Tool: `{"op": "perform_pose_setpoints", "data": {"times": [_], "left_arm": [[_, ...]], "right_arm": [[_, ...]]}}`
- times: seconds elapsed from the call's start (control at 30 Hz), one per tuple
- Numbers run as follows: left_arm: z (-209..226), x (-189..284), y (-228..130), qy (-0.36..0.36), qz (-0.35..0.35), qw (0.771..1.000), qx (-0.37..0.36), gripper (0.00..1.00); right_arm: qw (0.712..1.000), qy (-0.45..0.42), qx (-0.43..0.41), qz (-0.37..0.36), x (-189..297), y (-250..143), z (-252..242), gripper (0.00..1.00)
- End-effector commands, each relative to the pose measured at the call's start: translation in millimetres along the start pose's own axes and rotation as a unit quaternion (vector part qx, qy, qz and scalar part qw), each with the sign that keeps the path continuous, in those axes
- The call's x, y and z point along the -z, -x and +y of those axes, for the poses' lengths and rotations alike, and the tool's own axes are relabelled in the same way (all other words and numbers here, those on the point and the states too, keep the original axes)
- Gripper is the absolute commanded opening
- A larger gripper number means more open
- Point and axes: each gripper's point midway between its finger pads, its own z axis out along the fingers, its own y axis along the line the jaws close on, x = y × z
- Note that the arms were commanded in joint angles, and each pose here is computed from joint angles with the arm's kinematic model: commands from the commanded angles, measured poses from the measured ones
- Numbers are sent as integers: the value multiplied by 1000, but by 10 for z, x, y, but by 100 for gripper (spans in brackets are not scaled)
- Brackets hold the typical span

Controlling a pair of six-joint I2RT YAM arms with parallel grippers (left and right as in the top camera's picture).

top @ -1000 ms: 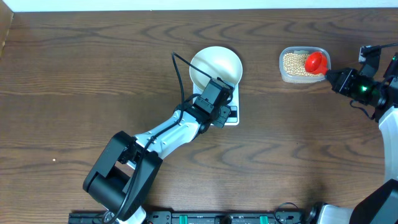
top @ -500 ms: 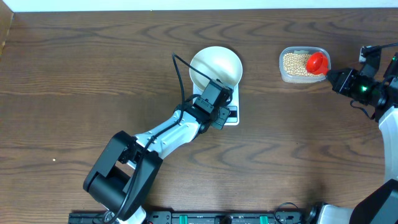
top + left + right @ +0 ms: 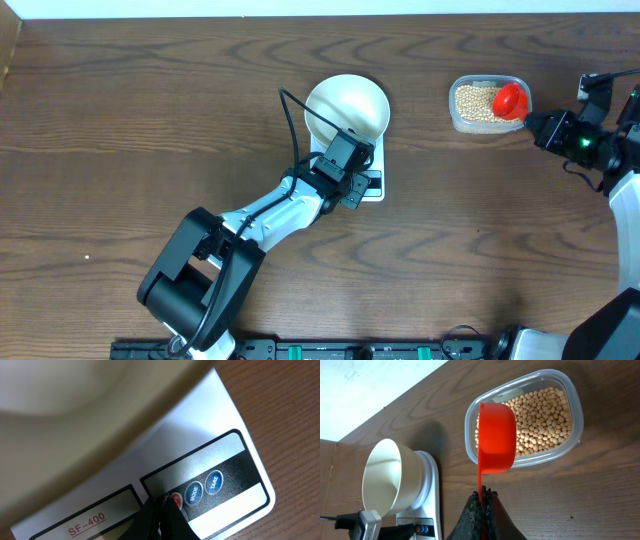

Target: Scoop item into bowl and weigh 50g on scale

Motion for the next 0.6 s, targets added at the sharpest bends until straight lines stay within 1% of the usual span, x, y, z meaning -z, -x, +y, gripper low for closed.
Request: {"op": "perform_pose_setpoints", "data": {"times": [0.0, 0.23, 0.57], "left_arm": [[8, 52, 87, 2, -12, 1000, -6, 7], [-7, 223, 232, -1, -40, 999, -7, 7], [-26, 115, 129, -2, -20, 1000, -9, 7]], "right_arm": [[1000, 2, 15, -11, 56, 74, 51, 1], [1000, 1, 15, -11, 56, 75, 46, 1], [1000, 0, 13, -9, 55, 63, 44, 1]]}}
